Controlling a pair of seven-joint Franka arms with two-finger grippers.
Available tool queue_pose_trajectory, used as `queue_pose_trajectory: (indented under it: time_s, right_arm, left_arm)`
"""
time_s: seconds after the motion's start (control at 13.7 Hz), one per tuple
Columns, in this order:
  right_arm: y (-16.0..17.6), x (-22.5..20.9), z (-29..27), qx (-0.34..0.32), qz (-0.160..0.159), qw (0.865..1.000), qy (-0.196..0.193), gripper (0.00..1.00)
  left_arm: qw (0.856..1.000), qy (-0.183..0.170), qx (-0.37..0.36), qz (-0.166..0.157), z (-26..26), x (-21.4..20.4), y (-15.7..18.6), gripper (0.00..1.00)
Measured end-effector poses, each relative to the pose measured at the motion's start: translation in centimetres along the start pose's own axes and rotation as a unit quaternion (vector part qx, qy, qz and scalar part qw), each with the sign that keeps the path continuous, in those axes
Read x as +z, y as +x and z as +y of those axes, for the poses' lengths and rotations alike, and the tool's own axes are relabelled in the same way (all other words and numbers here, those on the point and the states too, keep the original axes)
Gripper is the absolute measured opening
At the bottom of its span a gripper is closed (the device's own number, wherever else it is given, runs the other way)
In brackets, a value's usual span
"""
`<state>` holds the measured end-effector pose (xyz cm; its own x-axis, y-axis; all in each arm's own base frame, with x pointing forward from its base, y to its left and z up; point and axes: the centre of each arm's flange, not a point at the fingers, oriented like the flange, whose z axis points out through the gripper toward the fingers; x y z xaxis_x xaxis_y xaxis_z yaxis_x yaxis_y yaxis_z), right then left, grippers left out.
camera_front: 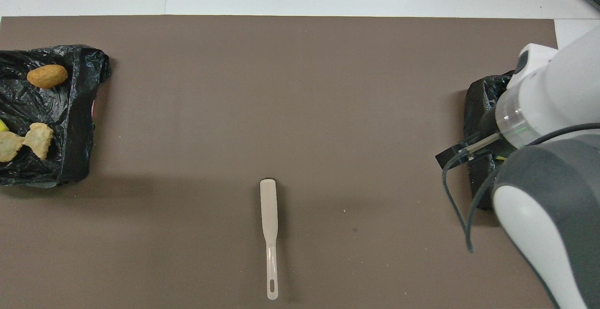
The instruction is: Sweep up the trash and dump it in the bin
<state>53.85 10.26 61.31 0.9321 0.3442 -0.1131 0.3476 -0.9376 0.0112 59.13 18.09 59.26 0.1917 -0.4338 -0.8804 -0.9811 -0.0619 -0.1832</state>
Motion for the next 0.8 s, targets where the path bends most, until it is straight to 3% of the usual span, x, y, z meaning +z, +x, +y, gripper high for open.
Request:
queue_pose_trajectory:
  time_s: [0.15,0.51,0.66,0.8]
  right_arm:
    - [-0.4,-0.2,1.9,0.018,0.002,1.0,0.001,1.0]
    - [-1.8,-0.8,6.2,0.06,0.008,0.998,0.002,1.0]
    - [-2.5,-1.2,7.2,0.071,0.012,0.997,0.001,1.0]
    - [-2.9,-1.2,8.2,0.082,0.012,0.997,0.002,1.0]
  left_arm:
    - [1.0,0.015,0.004,-0.015,-0.1,-1.4,-0.3,0.32]
    - [0.999,0.031,0.005,-0.013,0.0,-5.0,0.2,0.32]
    - [0.999,0.033,0.0,0.015,0.2,-7.7,1.7,0.32]
    - [0.997,0.031,-0.024,0.065,0.4,-9.8,3.8,0.32]
